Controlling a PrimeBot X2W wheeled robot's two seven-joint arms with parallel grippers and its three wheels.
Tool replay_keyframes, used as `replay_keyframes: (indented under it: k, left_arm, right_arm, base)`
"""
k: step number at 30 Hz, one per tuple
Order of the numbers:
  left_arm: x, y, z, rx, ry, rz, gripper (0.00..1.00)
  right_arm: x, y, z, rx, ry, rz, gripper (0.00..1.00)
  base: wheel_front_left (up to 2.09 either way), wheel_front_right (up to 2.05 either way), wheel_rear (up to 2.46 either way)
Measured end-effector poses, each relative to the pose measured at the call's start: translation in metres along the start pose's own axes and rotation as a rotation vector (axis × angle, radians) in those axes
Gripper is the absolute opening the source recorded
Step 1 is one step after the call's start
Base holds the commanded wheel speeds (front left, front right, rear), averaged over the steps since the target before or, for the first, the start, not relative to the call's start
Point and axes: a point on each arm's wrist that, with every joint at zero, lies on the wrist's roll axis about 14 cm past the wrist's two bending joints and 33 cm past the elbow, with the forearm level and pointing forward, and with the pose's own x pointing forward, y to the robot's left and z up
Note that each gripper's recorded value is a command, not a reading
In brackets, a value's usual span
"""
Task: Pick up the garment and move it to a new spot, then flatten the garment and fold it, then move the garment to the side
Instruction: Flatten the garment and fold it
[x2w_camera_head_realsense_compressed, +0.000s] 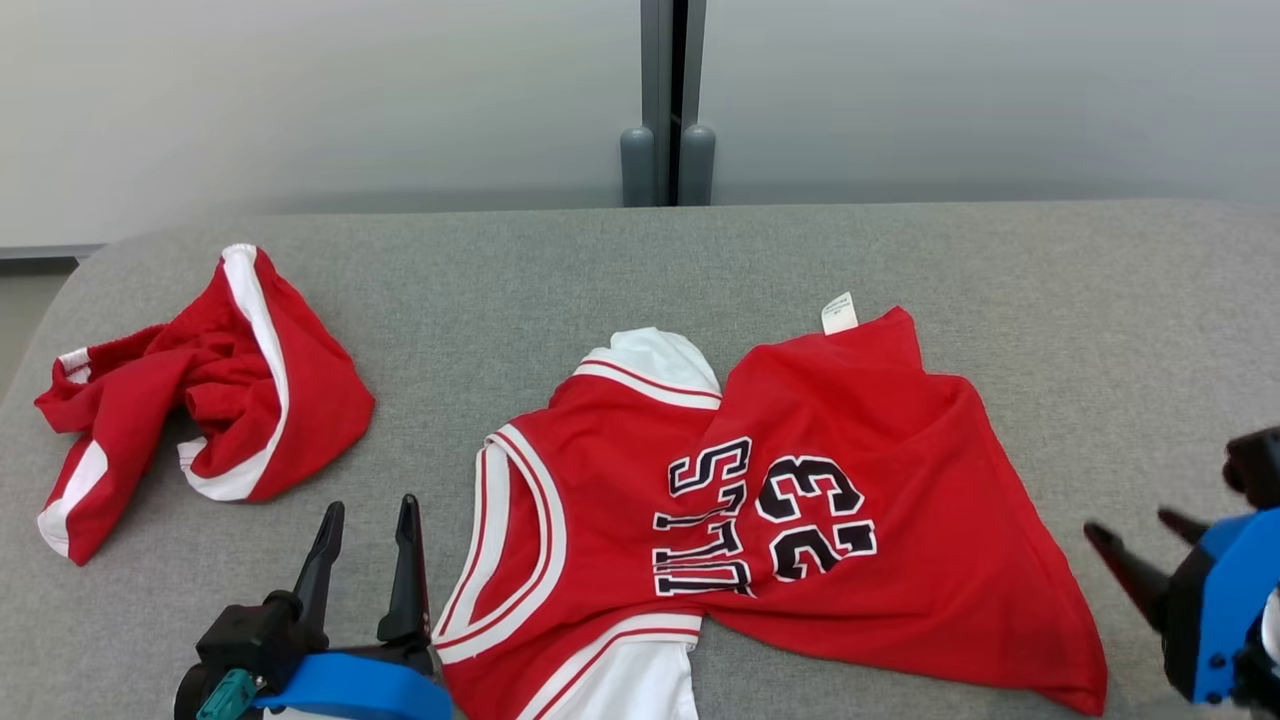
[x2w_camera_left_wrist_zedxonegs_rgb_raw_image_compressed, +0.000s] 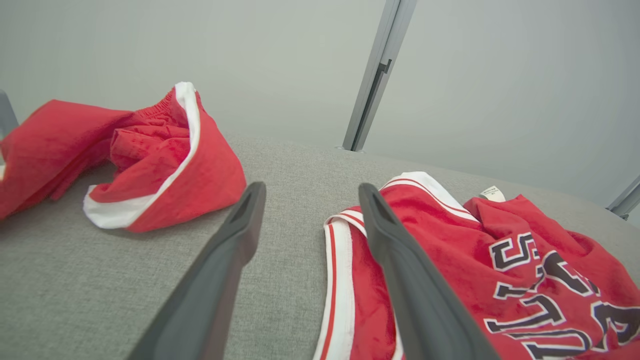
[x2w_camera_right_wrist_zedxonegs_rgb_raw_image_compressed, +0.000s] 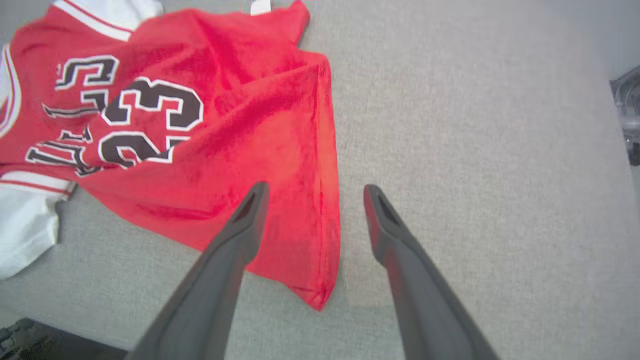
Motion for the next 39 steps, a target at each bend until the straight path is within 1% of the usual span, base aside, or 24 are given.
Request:
replay_keyframes:
  k: [2, 6, 8, 10, 11, 13, 14, 16, 18, 22, 27, 29, 32, 36, 37, 39]
  left_arm:
    - [-0.002, -0.001, 0.001, 0.002, -0.003, -0.004, 1.00]
    - [-0.002, -0.003, 0.004, 0.006, -0.012, -0.011, 1.00]
    - [-0.003, -0.001, 0.007, 0.008, -0.020, -0.007, 1.00]
    - [-0.004, 0.003, 0.011, 0.012, -0.031, 0.003, 1.00]
    - [-0.004, 0.004, 0.012, 0.012, -0.036, 0.005, 1.00]
    - [-0.005, 0.003, 0.015, 0.011, -0.043, 0.005, 1.00]
    - [-0.006, 0.003, 0.015, 0.011, -0.046, 0.005, 1.00]
    - [-0.008, 0.004, 0.017, 0.013, -0.050, 0.005, 1.00]
    - [-0.010, 0.004, 0.016, 0.014, -0.049, 0.007, 1.00]
    - [-0.011, 0.005, 0.016, 0.018, -0.048, 0.007, 1.00]
    - [-0.008, 0.000, 0.012, 0.030, -0.032, -0.015, 1.00]
    - [-0.007, -0.004, 0.013, -0.005, -0.039, -0.025, 1.00]
    - [0.005, -0.016, 0.016, 0.020, -0.015, -0.093, 1.00]
    - [0.030, -0.026, 0.028, 0.089, 0.085, -0.189, 1.00]
    - [0.037, -0.028, 0.031, 0.089, 0.117, -0.203, 1.00]
    - [0.048, -0.034, 0.026, 0.123, 0.238, -0.248, 1.00]
  right_arm:
    - [-0.011, 0.002, 0.028, 0.002, -0.135, -0.004, 1.00]
    - [-0.035, -0.001, 0.085, 0.006, -0.459, -0.041, 1.00]
    - [-0.043, 0.000, 0.105, 0.046, -0.613, -0.048, 1.00]
    - [-0.048, 0.003, 0.114, 0.053, -0.727, -0.055, 1.00]
    - [-0.049, 0.006, 0.117, 0.087, -0.786, -0.048, 1.00]
    - [-0.044, 0.015, 0.112, 0.110, -0.833, -0.035, 1.00]
    - [-0.040, 0.019, 0.108, 0.133, -0.853, -0.026, 1.00]
    - [-0.027, 0.025, 0.090, 0.138, -0.837, -0.024, 1.00]
    - [-0.015, 0.029, 0.071, 0.169, -0.815, -0.020, 1.00]
    - [0.002, 0.028, 0.049, 0.210, -0.793, -0.030, 1.00]
    - [0.010, 0.030, 0.055, 0.225, -0.810, -0.019, 1.00]
    - [0.012, 0.028, 0.054, 0.231, -0.808, -0.020, 1.00]
    - [0.015, 0.020, 0.053, 0.235, -0.804, -0.035, 1.00]
    - [0.013, 0.009, 0.059, 0.244, -0.828, -0.064, 1.00]
    - [0.013, 0.007, 0.060, 0.245, -0.831, -0.069, 1.00]
    - [0.013, 0.006, 0.061, 0.245, -0.832, -0.073, 1.00]
  base:
    - [0.00, 0.00, 0.00]
    - [0.00, 0.00, 0.00]
    - [0.00, 0.00, 0.00]
    - [0.00, 0.00, 0.00]
    - [0.00, 0.00, 0.00]
    - [0.00, 0.00, 0.00]
    - [0.00, 0.00, 0.00]
    - [0.00, 0.00, 0.00]
    - [0.00, 0.00, 0.00]
    - [0.00, 0.00, 0.00]
    - [0.00, 0.00, 0.00]
    - [0.00, 0.00, 0.00]
    - [0.00, 0.00, 0.00]
    - [0.00, 0.00, 0.00]
    - [0.00, 0.00, 0.00]
    - [0.00, 0.00, 0.00]
